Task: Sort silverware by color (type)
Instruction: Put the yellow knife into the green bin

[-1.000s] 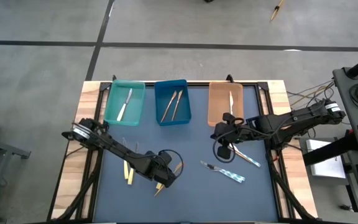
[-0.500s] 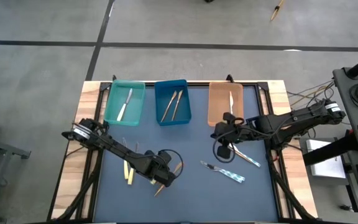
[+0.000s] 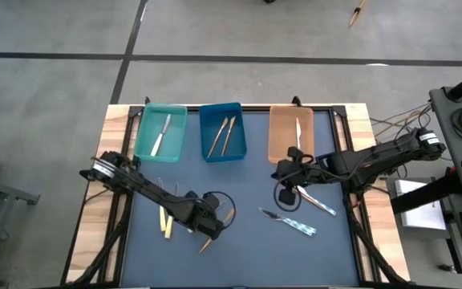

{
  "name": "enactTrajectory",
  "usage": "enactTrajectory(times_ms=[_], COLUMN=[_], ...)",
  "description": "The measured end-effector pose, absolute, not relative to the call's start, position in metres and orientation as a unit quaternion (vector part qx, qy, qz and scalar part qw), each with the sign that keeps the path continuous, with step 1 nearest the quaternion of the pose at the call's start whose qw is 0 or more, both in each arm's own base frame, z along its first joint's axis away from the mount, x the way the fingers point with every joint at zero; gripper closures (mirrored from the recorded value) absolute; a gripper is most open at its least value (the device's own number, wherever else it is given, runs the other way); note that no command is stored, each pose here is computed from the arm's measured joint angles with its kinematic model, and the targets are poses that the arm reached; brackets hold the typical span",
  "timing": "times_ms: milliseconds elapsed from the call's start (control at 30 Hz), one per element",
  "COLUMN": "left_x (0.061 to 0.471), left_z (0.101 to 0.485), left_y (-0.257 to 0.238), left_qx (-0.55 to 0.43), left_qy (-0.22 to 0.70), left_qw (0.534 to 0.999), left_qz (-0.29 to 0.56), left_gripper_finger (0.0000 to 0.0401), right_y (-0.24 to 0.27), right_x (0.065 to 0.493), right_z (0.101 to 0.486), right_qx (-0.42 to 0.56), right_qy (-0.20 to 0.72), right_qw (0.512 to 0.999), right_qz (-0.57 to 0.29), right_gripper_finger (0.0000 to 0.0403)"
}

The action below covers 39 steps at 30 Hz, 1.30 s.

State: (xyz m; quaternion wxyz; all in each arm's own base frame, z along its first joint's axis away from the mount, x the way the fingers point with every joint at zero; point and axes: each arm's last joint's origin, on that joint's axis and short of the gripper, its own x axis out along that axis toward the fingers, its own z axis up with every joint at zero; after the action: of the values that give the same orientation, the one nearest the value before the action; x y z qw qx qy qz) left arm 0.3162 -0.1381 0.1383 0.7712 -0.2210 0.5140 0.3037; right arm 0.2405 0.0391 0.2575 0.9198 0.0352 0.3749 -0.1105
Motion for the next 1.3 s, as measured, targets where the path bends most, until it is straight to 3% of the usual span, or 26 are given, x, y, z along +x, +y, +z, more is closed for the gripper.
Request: enactTrajectory(times_ms=[500, 800, 1300], left_x=[0.279, 0.237, 0.190], left_z=[0.222, 0.271, 0.298], left_y=[-0.098, -0.053, 0.028], left_qx=[-0.185, -0.159, -0.138], left_qy=[0.467, 0.423, 0.385], left_qw=[0.790, 0.784, 0.759], left_qz=[0.351, 0.425, 0.507], left_gripper_finger=[0.0388, 0.0388, 0.0389], right_y=[0.041, 0.040, 0.012], right_x=[0.249, 0.257, 0.264], right_z=[0.259, 0.269, 0.282], right_qx=[0.012, -0.033, -0.065], right_qy=[0.317, 0.263, 0.224], right_qw=[0.944, 0.962, 0.966], right_qz=[-0.088, -0.070, -0.110], right_gripper_finger=[0.0394, 0.0394, 0.0394])
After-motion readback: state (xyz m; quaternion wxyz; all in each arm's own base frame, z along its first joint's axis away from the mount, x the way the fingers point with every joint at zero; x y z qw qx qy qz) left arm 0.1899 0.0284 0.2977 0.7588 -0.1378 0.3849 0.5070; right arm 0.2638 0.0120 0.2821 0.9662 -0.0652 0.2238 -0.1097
